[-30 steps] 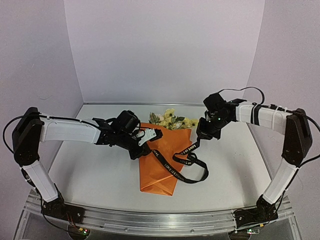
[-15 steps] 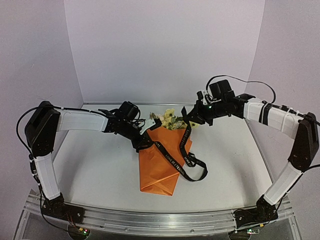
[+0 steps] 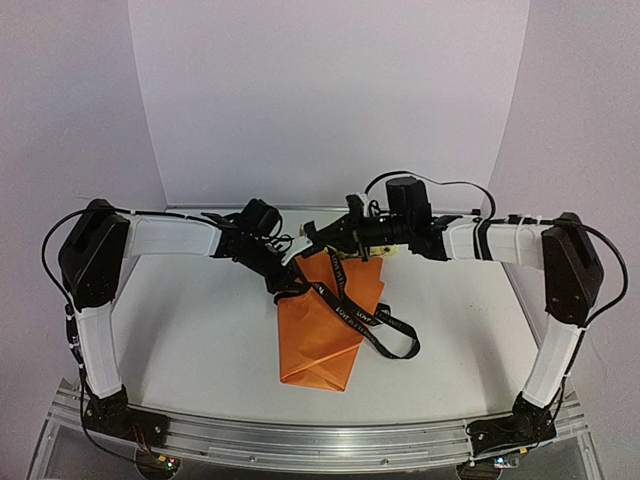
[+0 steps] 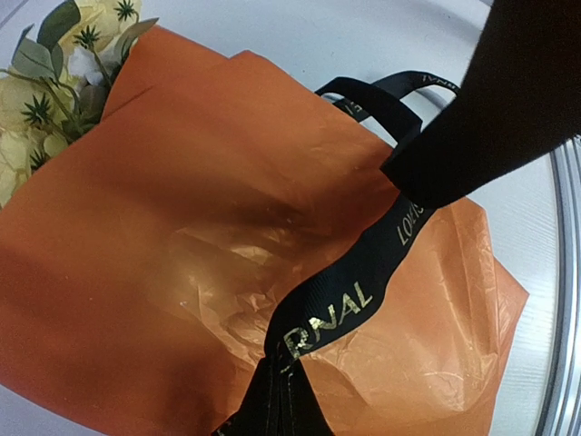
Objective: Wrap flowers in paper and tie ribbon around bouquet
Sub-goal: Cross the ribbon over the folded bouquet.
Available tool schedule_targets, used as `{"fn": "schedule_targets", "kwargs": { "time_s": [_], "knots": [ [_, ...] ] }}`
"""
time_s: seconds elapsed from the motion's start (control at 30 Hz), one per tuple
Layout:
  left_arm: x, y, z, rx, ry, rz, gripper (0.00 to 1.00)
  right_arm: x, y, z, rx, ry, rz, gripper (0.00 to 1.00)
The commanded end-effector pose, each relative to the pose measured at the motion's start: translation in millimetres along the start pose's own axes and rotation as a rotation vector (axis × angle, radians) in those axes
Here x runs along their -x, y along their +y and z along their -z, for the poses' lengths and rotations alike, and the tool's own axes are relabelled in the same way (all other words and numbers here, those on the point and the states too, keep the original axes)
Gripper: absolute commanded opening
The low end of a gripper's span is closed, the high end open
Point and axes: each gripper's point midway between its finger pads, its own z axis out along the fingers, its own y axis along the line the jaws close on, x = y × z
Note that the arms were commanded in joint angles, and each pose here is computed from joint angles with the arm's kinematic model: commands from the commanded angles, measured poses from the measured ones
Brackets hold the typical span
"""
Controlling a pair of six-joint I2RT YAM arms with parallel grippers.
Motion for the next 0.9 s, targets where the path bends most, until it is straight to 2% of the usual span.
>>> {"fn": "schedule_targets", "kwargs": {
  "time_s": [0.0, 0.5, 0.87],
  "knots": [
    [14.4, 4.6, 4.9, -0.025, -0.036, -0.007, 0.0, -16.6, 6.8, -6.8, 0.112, 0.05, -0.041, 0.0],
    [12.7, 6.2, 5.3, -0.035, -0.034, 0.003, 0.0, -83.5, -27.1, 16.6, 0.082, 0.172, -0.074, 0.0],
    [17.4, 7.2, 8.2, -0.028, -0.039, 0.002, 0.0, -122.5, -81.4, 8.8, -0.118, 0.223, -0.11, 0.0]
  ]
}}
